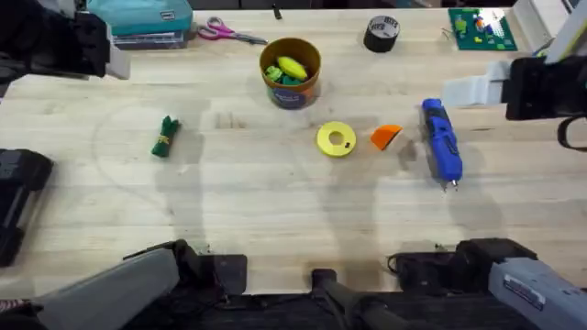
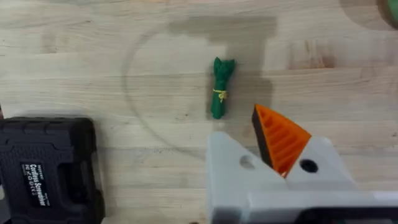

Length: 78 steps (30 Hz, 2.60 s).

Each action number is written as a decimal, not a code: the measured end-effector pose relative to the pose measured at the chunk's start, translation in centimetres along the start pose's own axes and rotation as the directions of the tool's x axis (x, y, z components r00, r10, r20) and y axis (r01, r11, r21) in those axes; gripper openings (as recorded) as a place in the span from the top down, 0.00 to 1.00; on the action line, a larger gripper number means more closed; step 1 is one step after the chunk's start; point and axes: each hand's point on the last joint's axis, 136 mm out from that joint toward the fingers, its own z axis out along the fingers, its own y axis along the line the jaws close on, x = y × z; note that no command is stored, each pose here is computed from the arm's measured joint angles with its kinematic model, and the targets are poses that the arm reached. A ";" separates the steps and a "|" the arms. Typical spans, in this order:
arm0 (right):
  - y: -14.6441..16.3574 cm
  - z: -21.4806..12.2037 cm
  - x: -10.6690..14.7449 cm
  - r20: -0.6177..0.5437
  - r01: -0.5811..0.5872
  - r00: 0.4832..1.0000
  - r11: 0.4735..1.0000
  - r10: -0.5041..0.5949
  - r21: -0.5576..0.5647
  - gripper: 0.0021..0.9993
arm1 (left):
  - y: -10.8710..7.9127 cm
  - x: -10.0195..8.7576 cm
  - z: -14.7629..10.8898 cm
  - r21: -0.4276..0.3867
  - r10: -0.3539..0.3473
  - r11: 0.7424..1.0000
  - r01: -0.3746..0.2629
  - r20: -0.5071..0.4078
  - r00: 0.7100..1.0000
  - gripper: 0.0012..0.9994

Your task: Pick up the gripper from the table and insert it into the empty holder that is missing its gripper. Then pick up a screw, insert it into the mounting hole, and use the screwdriver to tighten it. Finally, clean up the table by picking up the vegetable and placing it into the bucket.

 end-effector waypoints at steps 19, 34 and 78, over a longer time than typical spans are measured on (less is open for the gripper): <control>0.0 0.0 0.0 0.000 0.000 1.000 1.000 0.000 0.000 0.00 | 0.0 0.0 0.0 0.002 -0.023 1.000 0.023 -0.001 1.000 0.01; 0.0 0.0 0.0 0.000 0.000 1.000 1.000 0.000 0.000 0.00 | -2.0 -0.7 -6.8 0.057 -0.193 0.981 0.185 0.243 0.951 0.01; 0.0 0.0 0.0 -0.001 0.000 1.000 1.000 0.000 0.000 0.00 | -6.3 -1.0 -4.6 0.108 -0.200 0.980 0.168 0.547 0.813 0.01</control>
